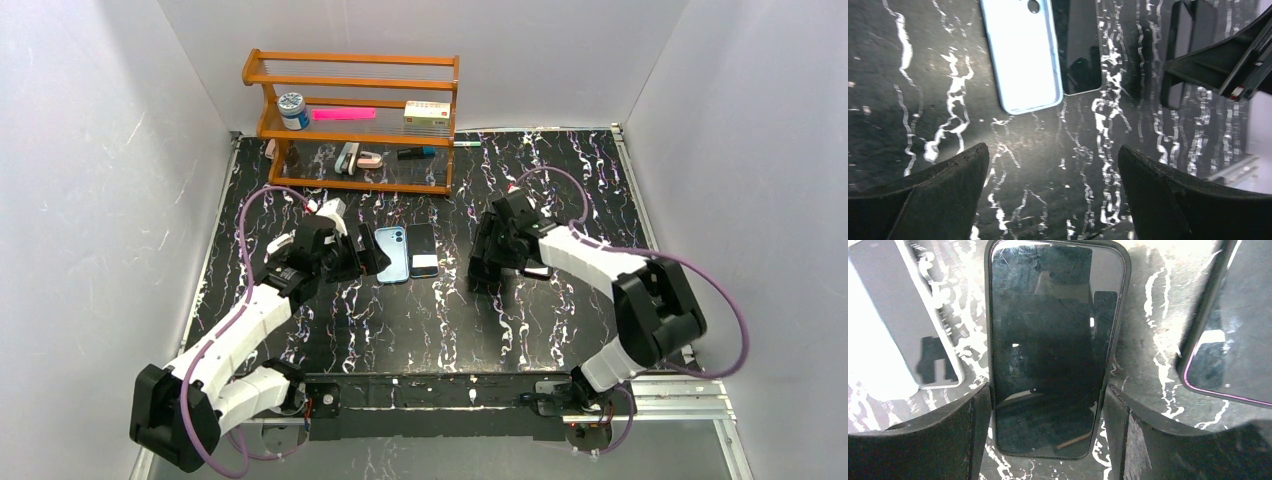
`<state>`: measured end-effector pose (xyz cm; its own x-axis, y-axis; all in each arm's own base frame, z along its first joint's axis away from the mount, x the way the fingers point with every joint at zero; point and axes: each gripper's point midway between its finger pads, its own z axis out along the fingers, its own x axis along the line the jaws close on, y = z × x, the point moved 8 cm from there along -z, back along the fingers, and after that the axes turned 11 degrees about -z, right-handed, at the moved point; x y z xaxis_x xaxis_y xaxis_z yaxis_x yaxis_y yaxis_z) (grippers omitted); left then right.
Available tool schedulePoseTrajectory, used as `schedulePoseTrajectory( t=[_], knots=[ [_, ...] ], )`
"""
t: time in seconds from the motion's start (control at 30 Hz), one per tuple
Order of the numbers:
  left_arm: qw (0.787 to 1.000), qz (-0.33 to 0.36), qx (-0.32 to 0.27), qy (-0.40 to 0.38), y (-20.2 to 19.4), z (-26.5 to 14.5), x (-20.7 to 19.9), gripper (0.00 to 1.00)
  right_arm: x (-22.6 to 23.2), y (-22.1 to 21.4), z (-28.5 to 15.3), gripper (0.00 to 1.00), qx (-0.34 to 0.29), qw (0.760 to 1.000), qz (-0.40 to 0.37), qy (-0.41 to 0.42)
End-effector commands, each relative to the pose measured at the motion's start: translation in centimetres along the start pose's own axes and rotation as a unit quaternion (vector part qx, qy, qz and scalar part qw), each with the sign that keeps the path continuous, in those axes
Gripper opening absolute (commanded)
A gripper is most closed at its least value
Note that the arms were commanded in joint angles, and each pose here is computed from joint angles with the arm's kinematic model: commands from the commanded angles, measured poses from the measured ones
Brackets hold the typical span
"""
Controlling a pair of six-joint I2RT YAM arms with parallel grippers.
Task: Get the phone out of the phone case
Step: Pick up the phone at the center of the board.
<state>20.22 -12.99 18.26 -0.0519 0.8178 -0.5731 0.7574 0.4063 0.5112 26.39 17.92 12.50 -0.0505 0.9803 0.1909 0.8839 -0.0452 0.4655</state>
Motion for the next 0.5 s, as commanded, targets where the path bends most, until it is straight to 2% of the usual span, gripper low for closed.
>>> schedulePoseTrajectory(
  t=[0.0,0.1,0.2,0.47],
  knots=[
    [0.995,-0.067,0.039,-0.057,0.2,-0.7,-2.7,0.98,1.8,1.0,-2.6,0.01,-0.086,0.989,-0.001,0.117],
    [0.990,-0.100,0.056,-0.080,0.3,-0.4,-3.7,0.98,2.4,0.1,-3.6,0.01,-0.099,0.978,-0.006,0.186],
    [0.985,-0.124,0.063,-0.099,0.8,-0.1,-4.8,0.98,3.2,-0.4,-4.5,0.01,-0.127,0.955,-0.047,0.263],
    [0.978,-0.124,0.103,-0.135,2.6,0.7,-7.6,0.98,4.7,-0.1,-7.8,0.01,-0.192,0.877,-0.236,0.373]
  ],
)
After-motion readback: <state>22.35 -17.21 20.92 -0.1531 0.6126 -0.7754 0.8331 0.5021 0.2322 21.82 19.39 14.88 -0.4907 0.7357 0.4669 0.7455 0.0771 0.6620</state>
